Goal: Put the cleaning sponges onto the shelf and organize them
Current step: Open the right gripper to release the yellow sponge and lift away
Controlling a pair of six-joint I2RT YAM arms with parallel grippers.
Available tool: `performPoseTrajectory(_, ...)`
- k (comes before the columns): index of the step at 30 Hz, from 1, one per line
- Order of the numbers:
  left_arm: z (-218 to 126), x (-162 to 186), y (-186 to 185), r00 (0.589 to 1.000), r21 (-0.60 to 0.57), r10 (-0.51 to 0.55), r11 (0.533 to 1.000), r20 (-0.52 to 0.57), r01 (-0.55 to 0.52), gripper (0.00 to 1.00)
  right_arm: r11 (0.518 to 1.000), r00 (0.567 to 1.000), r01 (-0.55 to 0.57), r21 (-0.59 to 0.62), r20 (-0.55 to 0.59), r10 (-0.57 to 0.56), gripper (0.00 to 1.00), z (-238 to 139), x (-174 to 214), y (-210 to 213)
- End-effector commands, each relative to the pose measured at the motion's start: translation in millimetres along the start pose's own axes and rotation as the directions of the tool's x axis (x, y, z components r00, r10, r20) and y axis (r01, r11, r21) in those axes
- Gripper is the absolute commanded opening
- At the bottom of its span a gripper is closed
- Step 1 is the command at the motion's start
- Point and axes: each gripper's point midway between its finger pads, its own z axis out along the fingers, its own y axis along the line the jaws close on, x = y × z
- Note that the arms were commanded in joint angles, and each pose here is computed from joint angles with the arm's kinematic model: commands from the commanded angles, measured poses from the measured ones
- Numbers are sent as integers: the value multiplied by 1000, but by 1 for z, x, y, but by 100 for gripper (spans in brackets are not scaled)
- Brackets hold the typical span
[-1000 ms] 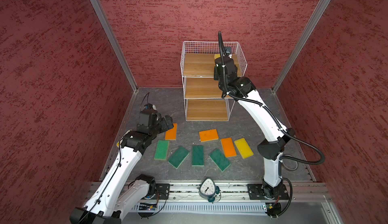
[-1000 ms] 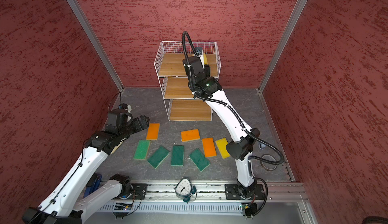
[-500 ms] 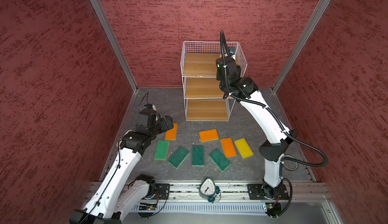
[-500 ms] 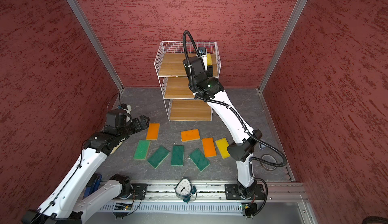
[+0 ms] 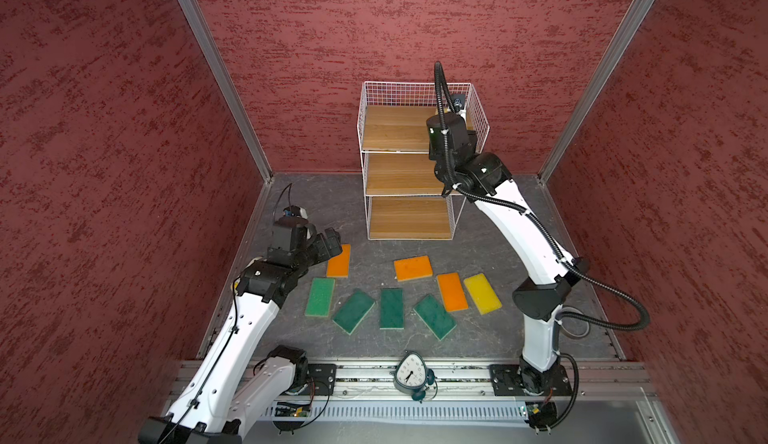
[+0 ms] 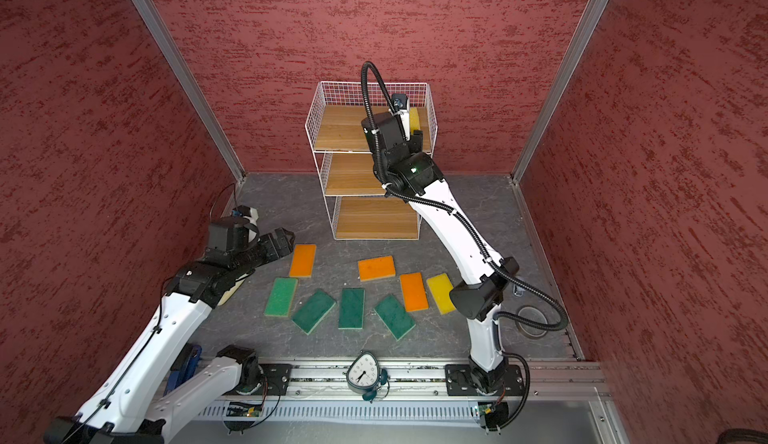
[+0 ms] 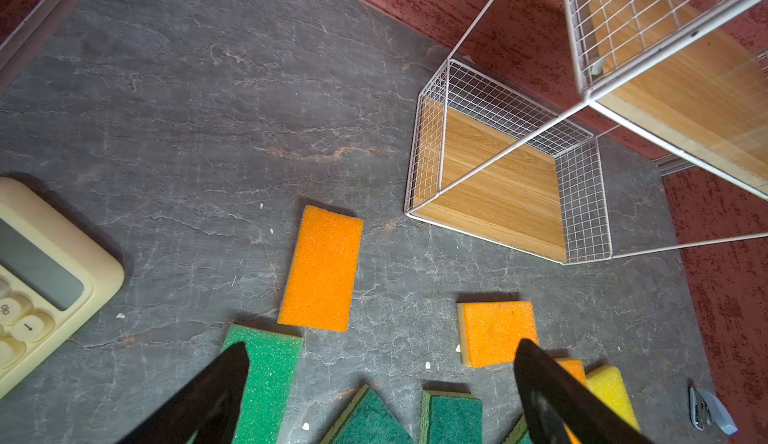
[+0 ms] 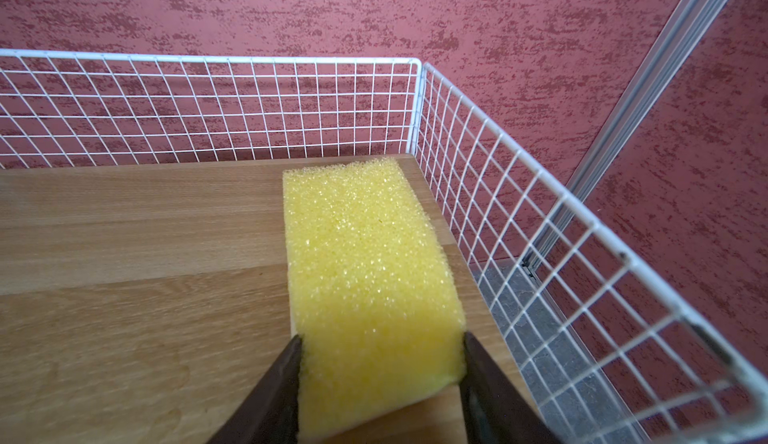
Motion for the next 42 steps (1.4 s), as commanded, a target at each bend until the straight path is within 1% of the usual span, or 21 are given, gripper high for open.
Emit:
performPoseTrajectory(1,-1,2,1,1000,9,11,1000,-1,-11,100,1000,1000,-20,-5,16,20,60,-8,-12,-9)
performPoseTrajectory(8,-2,2,1,1000,10,9,1000,-3,-9,100,999,1000,-14,-48,1,14,62,-12,-13,-7)
performPoseTrajectory(11,-2,3,1,1000,12,9,1000,-6,-9,100,998,1000,-19,-53,6,20,65,-18,-18,-12)
performPoseTrajectory(13,-2,3,0,1000,13,11,1000,-11,-11,100,998,1000,-12,-59,17,13,70,-22,-23,-15)
performPoseTrajectory(15,-2,4,-1,1000,20,10,1000,-18,-10,100,998,1000,-14,-53,23,16,71,-26,-27,-21)
performPoseTrajectory(18,-1,6,-3,999,30,9,1000,-32,-8,100,998,1000,-2,-62,18,3,79,-29,-27,-22)
performPoseTrajectory(21,-1,7,-4,999,36,7,999,-38,-5,100,998,1000,6,-66,10,-5,80,-30,-25,-22)
performPoseTrajectory(27,-5,6,-4,999,38,4,999,-35,-3,100,993,1000,-7,-119,2,8,83,-38,-27,-18)
performPoseTrajectory(31,-7,4,-6,1000,43,-1,999,-31,2,100,992,1000,3,-129,-8,-4,83,-38,-24,-16)
performPoseTrajectory(36,-7,5,-6,999,49,-6,999,-32,8,100,988,999,11,-152,-43,-17,70,-38,-14,-11)
performPoseTrajectory(38,-7,6,-6,999,49,-6,999,-36,7,100,988,999,9,-153,-46,-16,68,-40,-14,-13)
performPoseTrajectory(42,-7,6,-7,999,52,-8,999,-38,10,100,986,999,4,-167,-49,-12,68,-46,-16,-16)
